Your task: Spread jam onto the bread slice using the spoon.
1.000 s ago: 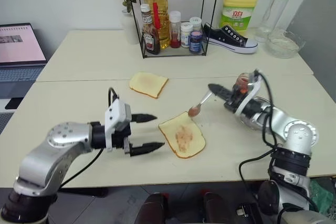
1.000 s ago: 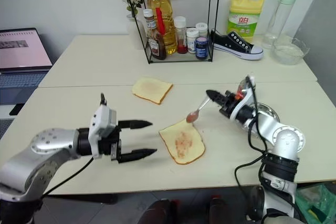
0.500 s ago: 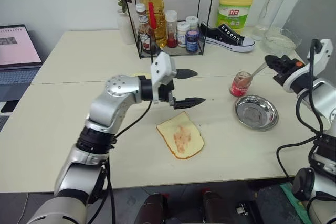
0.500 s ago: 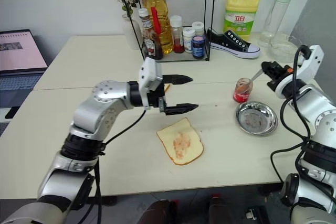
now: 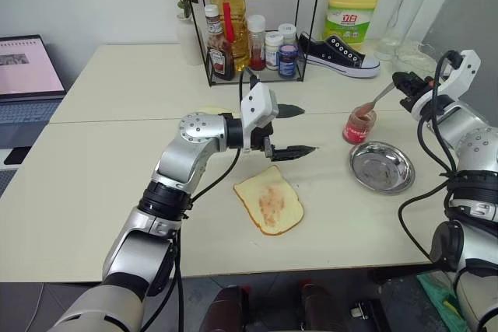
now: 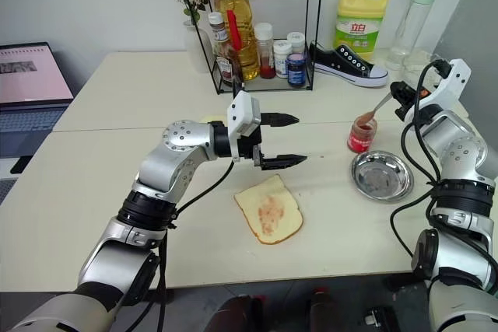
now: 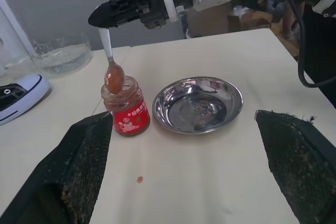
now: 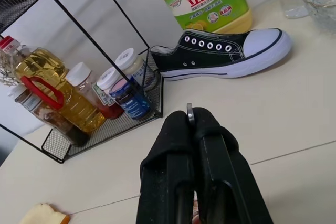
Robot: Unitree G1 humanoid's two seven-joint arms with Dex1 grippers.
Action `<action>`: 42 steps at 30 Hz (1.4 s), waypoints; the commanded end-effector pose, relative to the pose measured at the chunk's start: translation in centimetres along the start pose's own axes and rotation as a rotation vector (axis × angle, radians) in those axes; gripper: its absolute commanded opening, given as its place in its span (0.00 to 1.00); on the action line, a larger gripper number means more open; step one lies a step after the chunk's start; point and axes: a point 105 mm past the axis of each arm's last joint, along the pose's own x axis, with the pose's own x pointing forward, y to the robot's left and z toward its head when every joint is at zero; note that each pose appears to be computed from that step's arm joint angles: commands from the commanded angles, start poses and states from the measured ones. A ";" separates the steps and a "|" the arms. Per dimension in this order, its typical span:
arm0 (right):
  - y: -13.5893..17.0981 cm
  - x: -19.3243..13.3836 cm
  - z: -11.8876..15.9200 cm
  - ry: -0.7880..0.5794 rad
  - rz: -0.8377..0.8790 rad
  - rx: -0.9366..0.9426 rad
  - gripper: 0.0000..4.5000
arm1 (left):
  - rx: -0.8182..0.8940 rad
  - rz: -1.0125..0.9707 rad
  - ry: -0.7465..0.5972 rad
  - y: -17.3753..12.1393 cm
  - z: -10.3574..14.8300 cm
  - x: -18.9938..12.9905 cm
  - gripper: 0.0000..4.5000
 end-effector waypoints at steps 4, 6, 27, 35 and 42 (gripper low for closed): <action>0.9 -1.2 3.5 -0.089 0.053 0.063 0.01 | 0.041 0.025 -0.015 0.2 1.0 -1.4 1.00; 1.5 -2.0 4.0 -0.091 0.083 0.086 0.01 | 0.039 0.026 -0.010 0.1 0.9 -1.6 1.00; -2.9 -12.7 -1.2 -0.011 -0.084 0.052 0.01 | 0.035 -0.166 -0.040 -2.9 1.1 0.8 1.00; -5.1 -11.6 -1.7 -0.082 -0.113 0.093 0.01 | 0.034 -0.200 -0.064 -3.3 1.4 2.1 1.00; -7.7 -10.3 -4.2 -0.085 -0.156 0.098 0.01 | 0.031 -0.214 -0.055 -3.5 1.0 2.5 1.00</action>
